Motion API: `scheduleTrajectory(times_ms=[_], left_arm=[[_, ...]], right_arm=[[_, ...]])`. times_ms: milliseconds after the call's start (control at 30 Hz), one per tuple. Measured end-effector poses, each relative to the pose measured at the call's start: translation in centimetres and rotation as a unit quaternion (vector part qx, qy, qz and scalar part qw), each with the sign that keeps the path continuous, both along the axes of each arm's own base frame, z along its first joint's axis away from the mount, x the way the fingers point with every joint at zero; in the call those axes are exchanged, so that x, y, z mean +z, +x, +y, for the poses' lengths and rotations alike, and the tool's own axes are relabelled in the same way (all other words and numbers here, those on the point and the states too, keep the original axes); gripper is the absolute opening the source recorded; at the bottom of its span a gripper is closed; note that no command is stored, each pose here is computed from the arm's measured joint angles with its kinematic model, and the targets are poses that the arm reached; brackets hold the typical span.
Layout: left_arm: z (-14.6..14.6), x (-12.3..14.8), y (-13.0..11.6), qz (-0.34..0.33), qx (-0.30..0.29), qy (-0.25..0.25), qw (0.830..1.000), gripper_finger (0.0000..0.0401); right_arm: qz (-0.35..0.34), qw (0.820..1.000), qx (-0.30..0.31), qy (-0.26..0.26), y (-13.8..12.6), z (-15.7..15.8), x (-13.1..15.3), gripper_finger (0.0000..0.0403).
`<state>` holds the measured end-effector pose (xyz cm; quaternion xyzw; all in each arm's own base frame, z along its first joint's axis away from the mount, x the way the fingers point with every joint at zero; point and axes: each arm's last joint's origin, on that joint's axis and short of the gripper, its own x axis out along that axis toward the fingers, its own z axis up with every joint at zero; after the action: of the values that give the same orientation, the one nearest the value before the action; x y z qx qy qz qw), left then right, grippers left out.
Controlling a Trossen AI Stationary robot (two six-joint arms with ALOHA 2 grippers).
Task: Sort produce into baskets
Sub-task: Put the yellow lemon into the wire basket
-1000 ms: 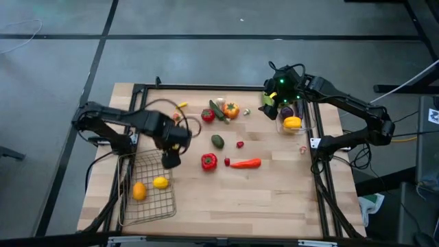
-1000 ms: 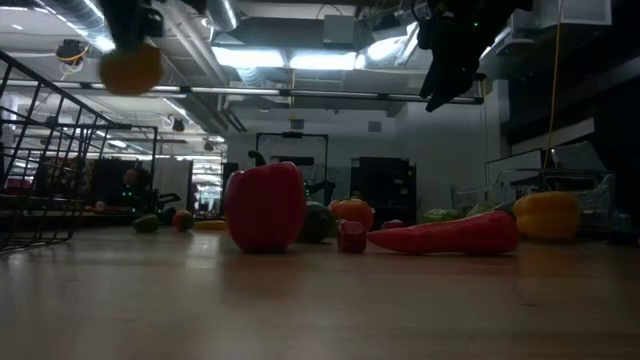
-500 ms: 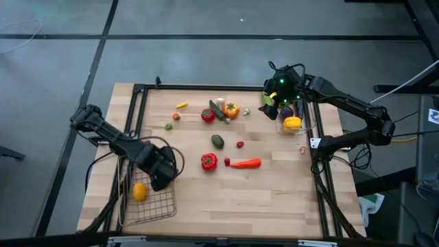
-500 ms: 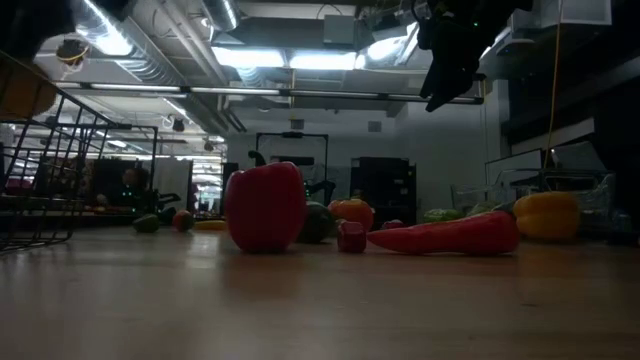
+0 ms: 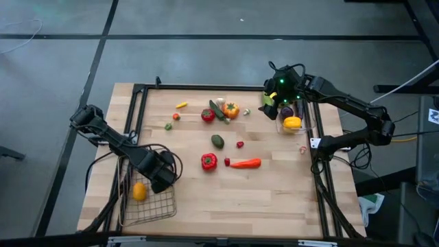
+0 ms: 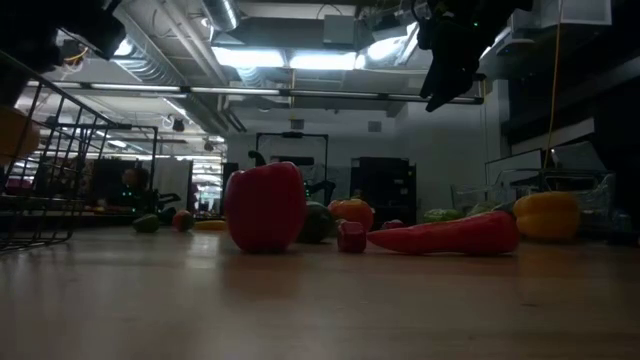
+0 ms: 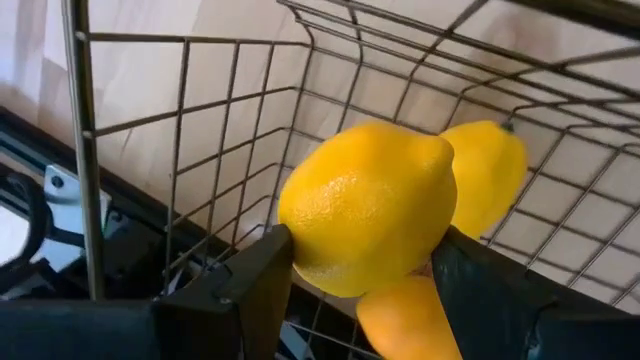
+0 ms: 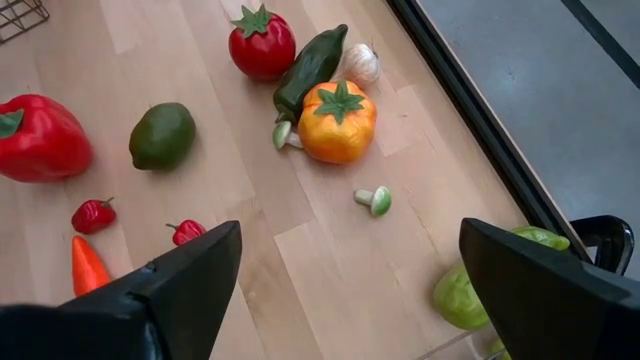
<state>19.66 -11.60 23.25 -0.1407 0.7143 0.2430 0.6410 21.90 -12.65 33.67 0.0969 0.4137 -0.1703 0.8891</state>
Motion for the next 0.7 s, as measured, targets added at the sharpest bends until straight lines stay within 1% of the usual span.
scheduleTrajectory(times_ms=[233, 533, 700], left_arm=[[0.14, -0.01, 0.16, -0.003, -0.019, -0.001, 1.000, 0.0219], [0.18, 0.00, 0.11, -0.001, -0.018, 0.002, 1.000, 0.0220], [0.15, -0.01, 0.16, -0.004, -0.011, 0.001, 1.000, 0.0243]], right_arm=[[0.000, 1.000, 0.000, 0.000, 0.01, 0.01, 0.00, 0.0372], [0.000, 1.000, 0.000, 0.000, 0.01, 0.00, 0.00, 0.0372], [0.000, 1.000, 0.000, 0.000, 0.02, 0.00, 0.00, 0.0372]])
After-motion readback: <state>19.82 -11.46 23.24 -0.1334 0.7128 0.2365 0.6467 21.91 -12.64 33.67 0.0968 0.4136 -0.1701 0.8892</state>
